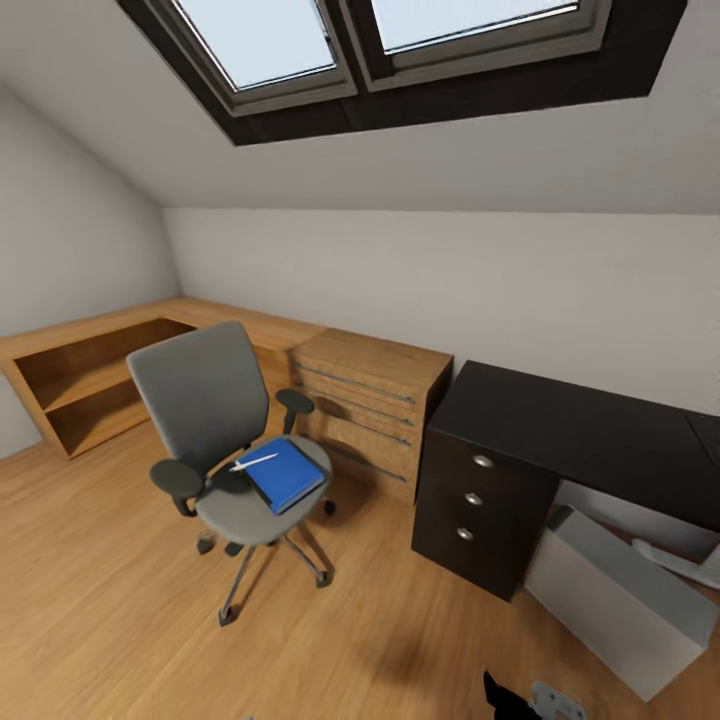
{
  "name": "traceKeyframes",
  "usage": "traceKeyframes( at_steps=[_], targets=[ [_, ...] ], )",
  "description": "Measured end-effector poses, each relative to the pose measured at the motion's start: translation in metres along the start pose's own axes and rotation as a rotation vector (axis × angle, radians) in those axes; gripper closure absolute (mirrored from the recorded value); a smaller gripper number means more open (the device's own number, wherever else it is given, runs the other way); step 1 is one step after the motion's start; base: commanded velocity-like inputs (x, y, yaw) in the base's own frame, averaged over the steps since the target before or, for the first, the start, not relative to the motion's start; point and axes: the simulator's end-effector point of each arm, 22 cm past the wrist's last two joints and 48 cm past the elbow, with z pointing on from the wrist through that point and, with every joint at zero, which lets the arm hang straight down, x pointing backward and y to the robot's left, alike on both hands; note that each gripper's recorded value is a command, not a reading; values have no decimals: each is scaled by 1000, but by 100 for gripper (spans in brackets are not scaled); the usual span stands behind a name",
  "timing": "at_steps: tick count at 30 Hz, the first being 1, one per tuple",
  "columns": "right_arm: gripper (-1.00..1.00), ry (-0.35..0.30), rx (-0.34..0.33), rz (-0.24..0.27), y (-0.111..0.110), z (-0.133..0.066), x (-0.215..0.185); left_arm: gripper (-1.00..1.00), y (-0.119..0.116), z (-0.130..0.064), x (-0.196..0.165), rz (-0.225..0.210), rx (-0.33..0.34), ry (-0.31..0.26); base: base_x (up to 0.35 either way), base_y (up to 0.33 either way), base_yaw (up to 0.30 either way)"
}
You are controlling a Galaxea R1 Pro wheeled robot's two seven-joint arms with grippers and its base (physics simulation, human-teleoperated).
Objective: In the bedroom, organize the workspace by keeping the computer under the desk, ensuring the monitor is on the desk, placing the keyboard on the desk next to the monitor, placing the mouse on the desk next to the keyboard, moving the folder from the swivel chair onto the desk next to the mouse, stacking the notebook on top of the folder with the pen on top of the notebook, and positioning the swivel chair next to the desk.
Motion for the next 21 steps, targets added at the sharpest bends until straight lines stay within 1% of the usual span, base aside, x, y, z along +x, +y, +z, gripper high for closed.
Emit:
traceKeyframes(
  at_steps=[5,6,8,10,15,18,19,21],
  targets=[
    [-100,6,77,8,-7,-1,6,-100,0,0,0,0,0,-1,-328,94,0],
    [-100,6,106,11,-11,-1,7,-100,0,0,0,0,0,-1,-328,90,0],
    [-100,2,141,16,-18,-2,6,-100,0,0,-1,0,0,-2,-329,88,0],
    [-100,-4,154,17,-20,-2,3,-100,0,0,0,0,0,-2,-329,87,0],
    [-100,-17,161,14,-19,-1,0,-100,0,0,-1,0,0,-2,-329,84,0],
    [-100,-11,136,-5,-4,-1,6,-100,0,0,0,0,0,-2,-329,83,0],
    [-100,-6,117,-24,6,-1,9,-100,0,0,0,0,-1,-2,-329,83,-17],
    [-100,-2,100,-43,14,-1,12,-100,0,0,0,0,-1,-2,-329,84,-84]
  ],
)
